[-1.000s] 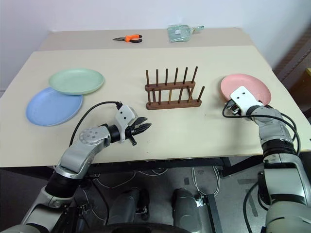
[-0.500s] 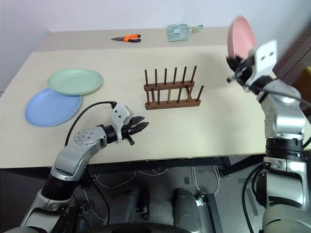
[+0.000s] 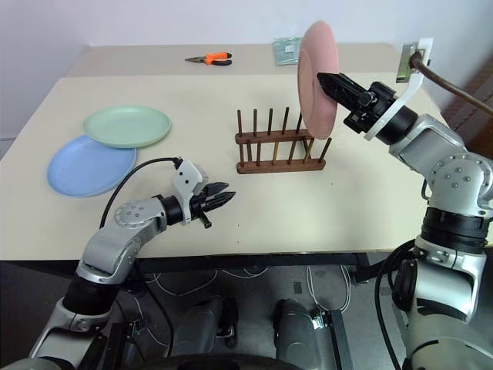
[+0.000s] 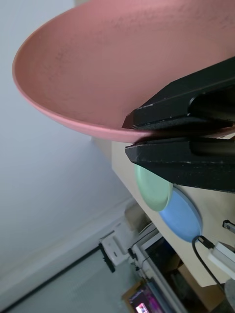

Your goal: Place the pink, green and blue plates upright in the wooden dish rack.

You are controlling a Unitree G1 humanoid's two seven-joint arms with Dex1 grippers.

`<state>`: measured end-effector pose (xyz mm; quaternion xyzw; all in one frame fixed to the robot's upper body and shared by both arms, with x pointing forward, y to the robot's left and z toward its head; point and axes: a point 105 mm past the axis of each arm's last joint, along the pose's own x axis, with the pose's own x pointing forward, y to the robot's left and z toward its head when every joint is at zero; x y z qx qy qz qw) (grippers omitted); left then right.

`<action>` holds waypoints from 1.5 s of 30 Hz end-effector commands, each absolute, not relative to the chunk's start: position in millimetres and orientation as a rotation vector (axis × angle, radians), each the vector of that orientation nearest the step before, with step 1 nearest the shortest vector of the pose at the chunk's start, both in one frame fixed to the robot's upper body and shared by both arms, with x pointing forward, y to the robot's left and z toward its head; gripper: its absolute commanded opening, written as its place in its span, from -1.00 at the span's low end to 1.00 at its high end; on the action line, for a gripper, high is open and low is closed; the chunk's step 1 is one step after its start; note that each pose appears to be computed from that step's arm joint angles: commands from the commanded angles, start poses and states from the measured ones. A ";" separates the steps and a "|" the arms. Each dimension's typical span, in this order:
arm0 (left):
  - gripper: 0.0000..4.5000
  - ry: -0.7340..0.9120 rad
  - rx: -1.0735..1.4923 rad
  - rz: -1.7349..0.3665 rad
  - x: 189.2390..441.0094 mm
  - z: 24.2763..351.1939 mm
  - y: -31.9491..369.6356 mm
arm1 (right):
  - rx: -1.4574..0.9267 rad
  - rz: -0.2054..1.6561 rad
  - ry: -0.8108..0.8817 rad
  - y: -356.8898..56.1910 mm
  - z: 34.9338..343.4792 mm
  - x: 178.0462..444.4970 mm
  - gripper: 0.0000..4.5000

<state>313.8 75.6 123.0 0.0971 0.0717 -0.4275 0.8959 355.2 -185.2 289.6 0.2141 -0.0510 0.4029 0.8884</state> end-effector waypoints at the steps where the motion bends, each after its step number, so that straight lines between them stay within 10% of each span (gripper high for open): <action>1: -0.41 0.091 0.202 -0.877 312.5 136.5 76.7 | 0.450 0.799 -0.085 -190.8 290.4 366.6 -0.98; 6: -0.31 0.100 0.175 -0.871 311.5 136.2 79.4 | 0.477 0.761 -0.114 -196.6 297.2 380.3 -0.33; 11: 0.62 0.080 0.125 -0.854 313.0 144.2 81.7 | 0.235 0.605 -0.222 -207.3 307.4 394.0 0.80; 13: 0.98 0.049 0.065 -0.784 321.0 154.5 90.1 | 0.085 0.524 -0.294 -215.7 316.2 395.0 0.80; 21: 0.98 -0.220 -0.195 -0.054 368.4 228.0 203.5 | -0.255 0.363 -0.574 -232.2 369.7 367.9 0.80; 26: 1.00 -0.158 -0.239 0.518 367.2 234.9 290.8 | -0.335 0.661 -0.572 -176.7 361.4 337.5 0.90; 35: 1.00 0.164 -0.456 0.470 400.4 188.1 292.5 | -0.373 1.004 -0.408 -99.9 291.7 305.3 0.90; 38: 0.63 0.193 -0.557 0.441 411.3 176.5 292.1 | -0.378 1.026 -0.380 -90.2 274.7 301.5 1.00; 45: -0.92 -0.033 -0.564 0.298 410.8 211.7 280.9 | -0.425 1.003 -0.272 -88.0 246.1 308.7 1.00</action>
